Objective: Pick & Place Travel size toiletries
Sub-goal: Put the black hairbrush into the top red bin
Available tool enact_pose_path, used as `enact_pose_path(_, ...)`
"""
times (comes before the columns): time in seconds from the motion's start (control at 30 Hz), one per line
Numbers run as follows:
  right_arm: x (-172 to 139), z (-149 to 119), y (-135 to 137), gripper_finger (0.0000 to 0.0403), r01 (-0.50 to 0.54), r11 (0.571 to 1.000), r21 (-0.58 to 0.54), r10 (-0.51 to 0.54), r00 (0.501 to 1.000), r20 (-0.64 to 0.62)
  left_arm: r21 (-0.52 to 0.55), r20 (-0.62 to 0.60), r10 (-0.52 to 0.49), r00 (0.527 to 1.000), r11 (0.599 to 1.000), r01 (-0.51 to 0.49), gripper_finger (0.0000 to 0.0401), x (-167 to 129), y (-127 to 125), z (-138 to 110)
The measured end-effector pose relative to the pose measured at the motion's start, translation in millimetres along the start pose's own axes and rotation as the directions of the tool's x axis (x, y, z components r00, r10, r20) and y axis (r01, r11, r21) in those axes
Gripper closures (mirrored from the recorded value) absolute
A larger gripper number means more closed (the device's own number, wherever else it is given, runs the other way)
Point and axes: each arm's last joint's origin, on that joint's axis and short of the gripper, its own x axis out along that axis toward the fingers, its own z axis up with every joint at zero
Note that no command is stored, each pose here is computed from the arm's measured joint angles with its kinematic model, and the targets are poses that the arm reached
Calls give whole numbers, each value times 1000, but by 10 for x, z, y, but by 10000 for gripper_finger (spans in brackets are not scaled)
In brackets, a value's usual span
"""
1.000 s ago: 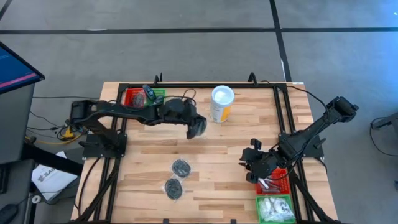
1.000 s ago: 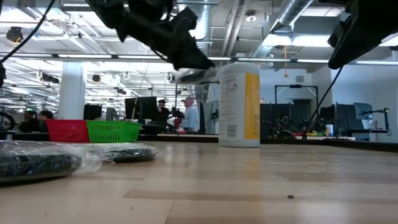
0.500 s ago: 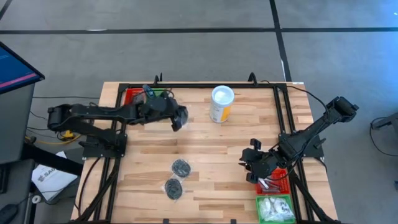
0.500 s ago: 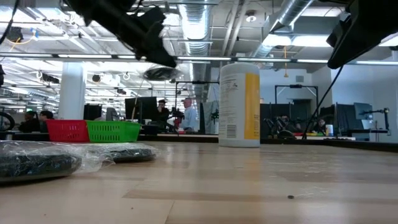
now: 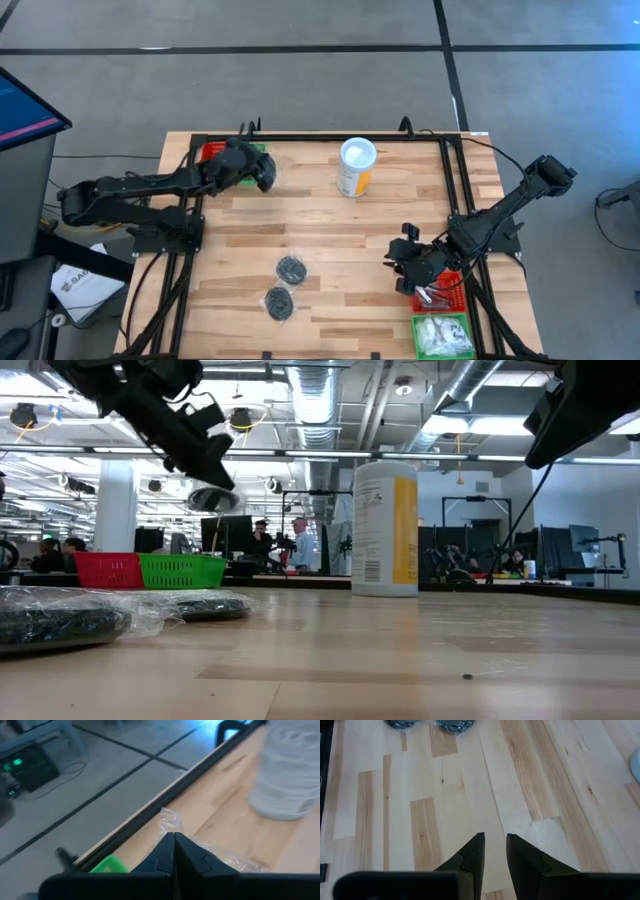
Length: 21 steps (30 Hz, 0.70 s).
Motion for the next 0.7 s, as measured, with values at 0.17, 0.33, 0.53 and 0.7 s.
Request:
enact_pose_path(0.17, 7, 11, -12, 331, 3, 1000, 7, -3, 1000, 2, -16, -49, 86, 995, 996, -87, 401, 81, 152, -131)
enact_pose_path(0.33, 18, 26, -30, 331, 10, 1000, 15, -10, 1000, 3, -33, -85, 170, 982, 984, -173, 401, 138, 304, -209)
enact_pose_path(0.53, 25, 35, -44, 331, 15, 1000, 21, -16, 1000, 3, -56, -113, 252, 961, 964, -259, 401, 174, 464, -233)
enact_pose_path(0.7, 25, 35, -44, 331, 15, 1000, 21, -15, 1000, 3, -50, -165, 321, 933, 942, -333, 401, 187, 580, -285)
